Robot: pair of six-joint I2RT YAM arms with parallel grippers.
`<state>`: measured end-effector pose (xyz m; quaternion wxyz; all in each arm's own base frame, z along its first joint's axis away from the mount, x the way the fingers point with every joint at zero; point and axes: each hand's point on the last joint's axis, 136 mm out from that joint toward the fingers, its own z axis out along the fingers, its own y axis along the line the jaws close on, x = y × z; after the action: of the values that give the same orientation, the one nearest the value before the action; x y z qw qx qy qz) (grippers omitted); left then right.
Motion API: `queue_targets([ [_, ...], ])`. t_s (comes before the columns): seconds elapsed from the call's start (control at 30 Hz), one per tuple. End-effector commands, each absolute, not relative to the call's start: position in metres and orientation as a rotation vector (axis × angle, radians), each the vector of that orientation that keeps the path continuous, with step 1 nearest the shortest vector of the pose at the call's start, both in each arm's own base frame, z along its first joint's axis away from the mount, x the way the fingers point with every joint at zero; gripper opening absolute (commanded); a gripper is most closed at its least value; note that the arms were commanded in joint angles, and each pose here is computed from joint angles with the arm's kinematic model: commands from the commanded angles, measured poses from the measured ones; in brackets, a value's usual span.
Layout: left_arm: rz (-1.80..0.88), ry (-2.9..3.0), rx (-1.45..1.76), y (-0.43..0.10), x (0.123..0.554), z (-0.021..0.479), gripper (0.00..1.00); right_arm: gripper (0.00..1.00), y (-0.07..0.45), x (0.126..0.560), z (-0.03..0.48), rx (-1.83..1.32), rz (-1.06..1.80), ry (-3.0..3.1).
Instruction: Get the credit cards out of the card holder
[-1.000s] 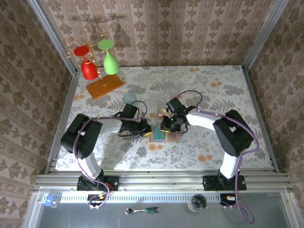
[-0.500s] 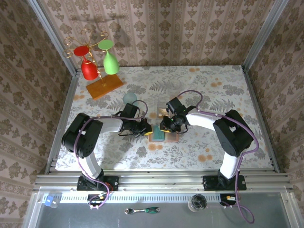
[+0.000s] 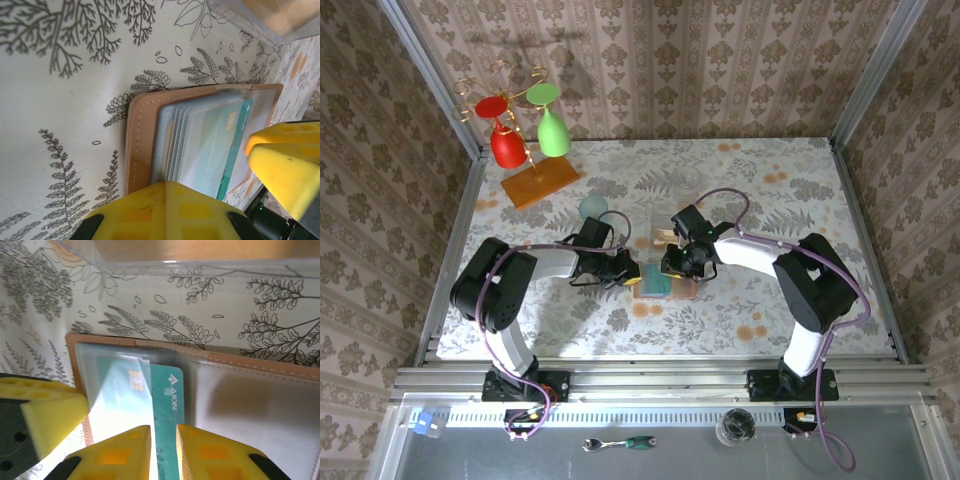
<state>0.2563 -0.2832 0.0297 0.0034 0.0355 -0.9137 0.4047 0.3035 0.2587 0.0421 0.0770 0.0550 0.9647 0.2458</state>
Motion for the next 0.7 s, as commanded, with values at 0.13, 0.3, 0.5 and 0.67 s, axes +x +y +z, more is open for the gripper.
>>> queue_targets([
  [0.13, 1.281, -2.905, 0.069, -0.282, 0.265, 0.052, 0.07, 0.21, 0.252, 0.302, 0.057, 0.152, 0.72, 2.856],
  [0.3, 1.29, -2.899, 0.031, -0.291, 0.262, 0.058, 0.07, 0.21, 0.251, 0.301, 0.055, 0.168, 0.747, 2.857],
  [0.5, 1.229, -2.92, -0.023, -0.303, 0.256, 0.053, 0.06, 0.21, 0.248, 0.299, 0.051, 0.193, 0.777, 2.855],
  [0.67, 1.175, -2.919, -0.023, -0.3, 0.25, 0.04, 0.03, 0.21, 0.248, 0.297, 0.047, 0.201, 0.799, 2.866],
])
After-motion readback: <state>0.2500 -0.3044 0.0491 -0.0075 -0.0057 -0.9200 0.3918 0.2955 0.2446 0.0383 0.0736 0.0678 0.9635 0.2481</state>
